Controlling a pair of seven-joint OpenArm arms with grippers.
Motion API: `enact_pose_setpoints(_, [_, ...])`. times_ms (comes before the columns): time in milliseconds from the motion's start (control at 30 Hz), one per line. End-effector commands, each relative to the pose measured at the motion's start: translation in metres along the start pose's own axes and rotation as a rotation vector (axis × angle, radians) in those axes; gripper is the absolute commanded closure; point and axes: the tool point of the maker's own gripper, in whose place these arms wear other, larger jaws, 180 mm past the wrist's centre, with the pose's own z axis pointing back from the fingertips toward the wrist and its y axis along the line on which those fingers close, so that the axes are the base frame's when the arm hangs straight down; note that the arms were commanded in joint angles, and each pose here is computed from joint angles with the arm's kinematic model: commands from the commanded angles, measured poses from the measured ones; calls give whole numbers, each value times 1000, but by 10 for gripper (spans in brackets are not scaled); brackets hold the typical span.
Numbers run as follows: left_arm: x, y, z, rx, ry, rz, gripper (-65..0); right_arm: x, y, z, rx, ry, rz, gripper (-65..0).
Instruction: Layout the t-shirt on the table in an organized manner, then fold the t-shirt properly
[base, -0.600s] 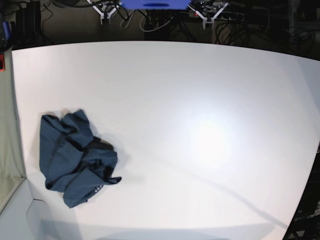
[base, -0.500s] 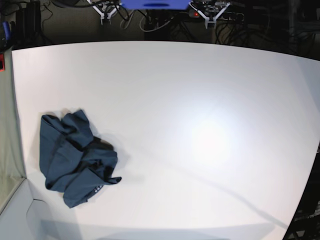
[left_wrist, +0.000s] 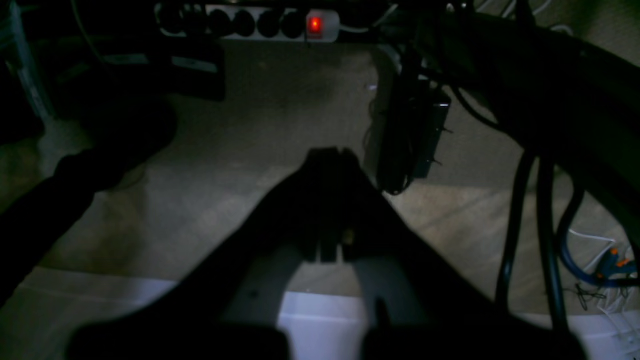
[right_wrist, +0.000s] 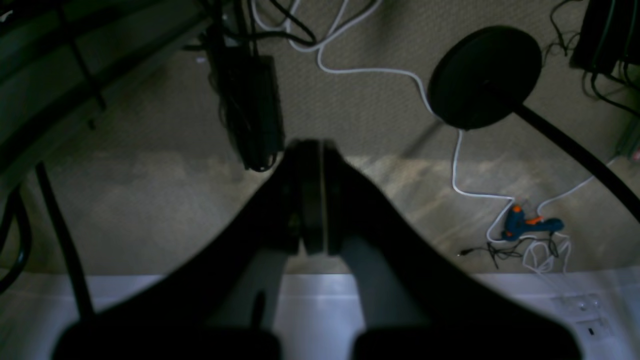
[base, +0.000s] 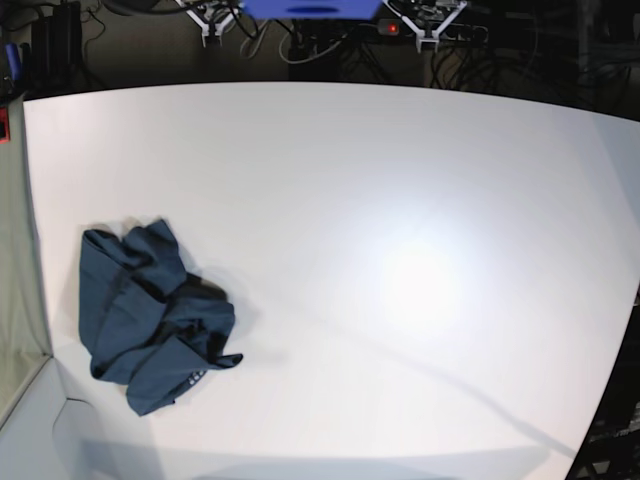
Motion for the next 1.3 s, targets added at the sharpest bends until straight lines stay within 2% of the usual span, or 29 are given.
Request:
enact_pose_setpoints(0, [-3,-2,0,0,1,-1,-5,0,1,0,10,1,-7,0])
enact_pose_setpoints(800, [-15,4,2,8,18,-2,-1,-4,-15,0,-13,5,-4,0])
enact_pose_setpoints(867, [-13,2,4,1,-12,0,-1,-16,-20,2,-20,17,0,0])
enact_pose_setpoints(1033, [-25,11,25,-5,-102,-11,-1,-30,-42,18,-53,-58,22,0])
enact_pose_setpoints(1133, [-25,8,46,-20,-176,-15,-1,-35,-55,41,-72,-114,46,0])
enact_pose_setpoints(1267, [-17,13,75,-29,-235,-40,-1,-20,-57,80,-76,-202,68,0])
